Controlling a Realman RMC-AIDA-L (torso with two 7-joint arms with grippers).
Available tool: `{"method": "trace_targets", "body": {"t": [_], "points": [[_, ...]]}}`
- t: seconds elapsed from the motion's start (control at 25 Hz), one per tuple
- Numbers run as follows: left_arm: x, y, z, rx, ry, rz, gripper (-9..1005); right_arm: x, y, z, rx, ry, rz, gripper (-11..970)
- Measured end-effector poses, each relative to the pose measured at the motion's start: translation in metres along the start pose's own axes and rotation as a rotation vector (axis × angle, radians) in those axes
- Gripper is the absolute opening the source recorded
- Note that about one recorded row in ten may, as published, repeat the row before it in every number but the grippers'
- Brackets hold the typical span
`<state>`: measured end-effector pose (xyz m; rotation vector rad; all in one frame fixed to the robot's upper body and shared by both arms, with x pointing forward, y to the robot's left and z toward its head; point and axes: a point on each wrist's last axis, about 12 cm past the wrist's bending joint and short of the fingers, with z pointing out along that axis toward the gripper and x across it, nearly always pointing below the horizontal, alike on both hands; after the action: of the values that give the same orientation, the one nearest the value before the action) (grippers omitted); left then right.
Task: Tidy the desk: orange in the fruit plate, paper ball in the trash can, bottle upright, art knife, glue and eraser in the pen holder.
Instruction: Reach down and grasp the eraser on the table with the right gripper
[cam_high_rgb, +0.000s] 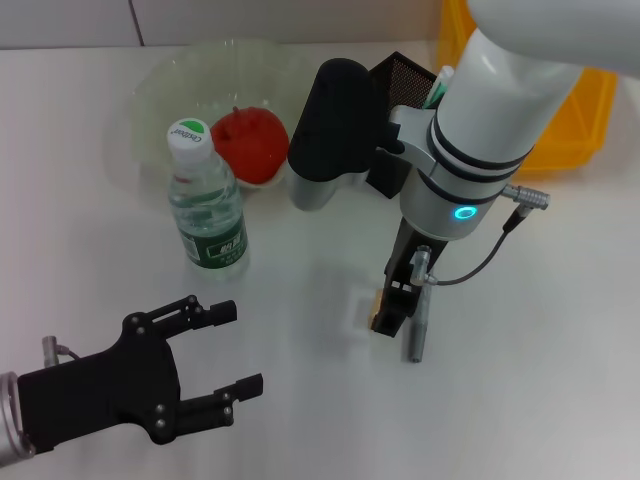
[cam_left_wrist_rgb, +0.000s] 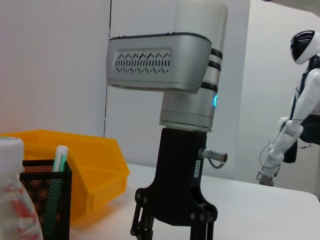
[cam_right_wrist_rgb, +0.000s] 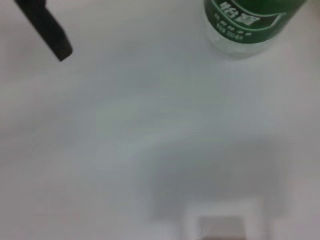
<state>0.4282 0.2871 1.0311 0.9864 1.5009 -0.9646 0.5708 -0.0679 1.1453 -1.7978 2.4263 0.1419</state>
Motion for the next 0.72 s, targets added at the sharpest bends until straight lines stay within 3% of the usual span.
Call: {"method": "trace_targets", "body": {"t": [0.72], "points": [[0.0,0.001,0.001,0.002,0.002,0.003,783,0.0,0.002,0.02,-0.033,-0.028,0.028,654]]}}
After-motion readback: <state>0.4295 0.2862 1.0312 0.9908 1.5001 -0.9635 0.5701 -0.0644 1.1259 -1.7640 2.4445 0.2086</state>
